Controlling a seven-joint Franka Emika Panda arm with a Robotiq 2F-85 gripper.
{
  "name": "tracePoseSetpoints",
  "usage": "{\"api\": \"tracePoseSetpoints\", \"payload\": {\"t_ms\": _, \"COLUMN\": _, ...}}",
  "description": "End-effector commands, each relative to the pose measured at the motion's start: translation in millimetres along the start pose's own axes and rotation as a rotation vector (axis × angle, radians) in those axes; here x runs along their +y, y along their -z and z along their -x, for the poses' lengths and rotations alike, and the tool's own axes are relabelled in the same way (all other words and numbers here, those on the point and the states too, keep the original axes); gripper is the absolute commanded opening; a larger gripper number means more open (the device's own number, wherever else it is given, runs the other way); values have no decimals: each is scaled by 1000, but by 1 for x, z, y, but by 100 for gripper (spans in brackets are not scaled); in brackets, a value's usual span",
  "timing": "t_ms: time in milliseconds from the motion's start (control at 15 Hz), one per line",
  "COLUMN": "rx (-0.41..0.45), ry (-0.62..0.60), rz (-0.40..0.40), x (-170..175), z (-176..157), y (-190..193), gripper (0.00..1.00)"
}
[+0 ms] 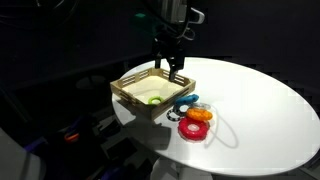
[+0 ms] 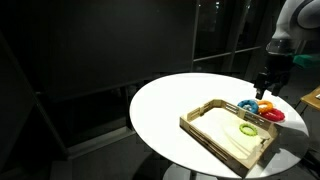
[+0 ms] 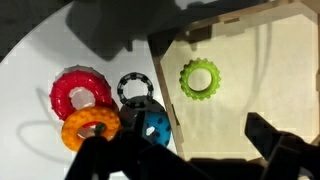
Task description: Remove the striped black and white ring from the crate and put it on the table
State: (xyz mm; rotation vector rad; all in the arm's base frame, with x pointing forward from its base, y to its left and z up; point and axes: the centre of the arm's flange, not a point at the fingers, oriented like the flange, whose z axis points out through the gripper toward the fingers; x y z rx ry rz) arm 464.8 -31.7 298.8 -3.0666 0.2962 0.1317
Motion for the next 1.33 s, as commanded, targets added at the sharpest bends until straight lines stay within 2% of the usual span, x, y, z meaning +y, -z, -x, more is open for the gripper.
{"api": "tracePoseSetpoints", "payload": {"t_ms": 0, "rx": -1, "ry": 61, "rz": -11, "x": 1, "z": 18, "y": 37, "gripper": 100}}
{"api": "tracePoseSetpoints", "payload": {"t_ms": 200, "rx": 12, "ry": 94, "rz": -6, "x": 0, "z": 27, "y": 62, "gripper": 100}}
{"api": "tracePoseSetpoints", "payload": {"t_ms": 533, "rx": 8, "ry": 118, "rz": 46, "x": -1, "z": 41, "y": 94, "gripper": 100}}
{"api": "tracePoseSetpoints", "payload": {"t_ms": 800, "rx": -2, "ry": 133, "rz": 74, "x": -7, "z": 48, "y": 100, "gripper": 100}}
{"api": "tracePoseSetpoints", "payload": {"t_ms": 867, "rx": 3, "ry": 129, "rz": 52, "x": -5, "z": 42, "y": 92, "gripper": 100}}
{"api": "tracePoseSetpoints", "payload": {"t_ms": 1267, "rx": 0, "ry": 136, "rz": 56, "x": -8, "z": 44, "y": 93, "gripper": 100}}
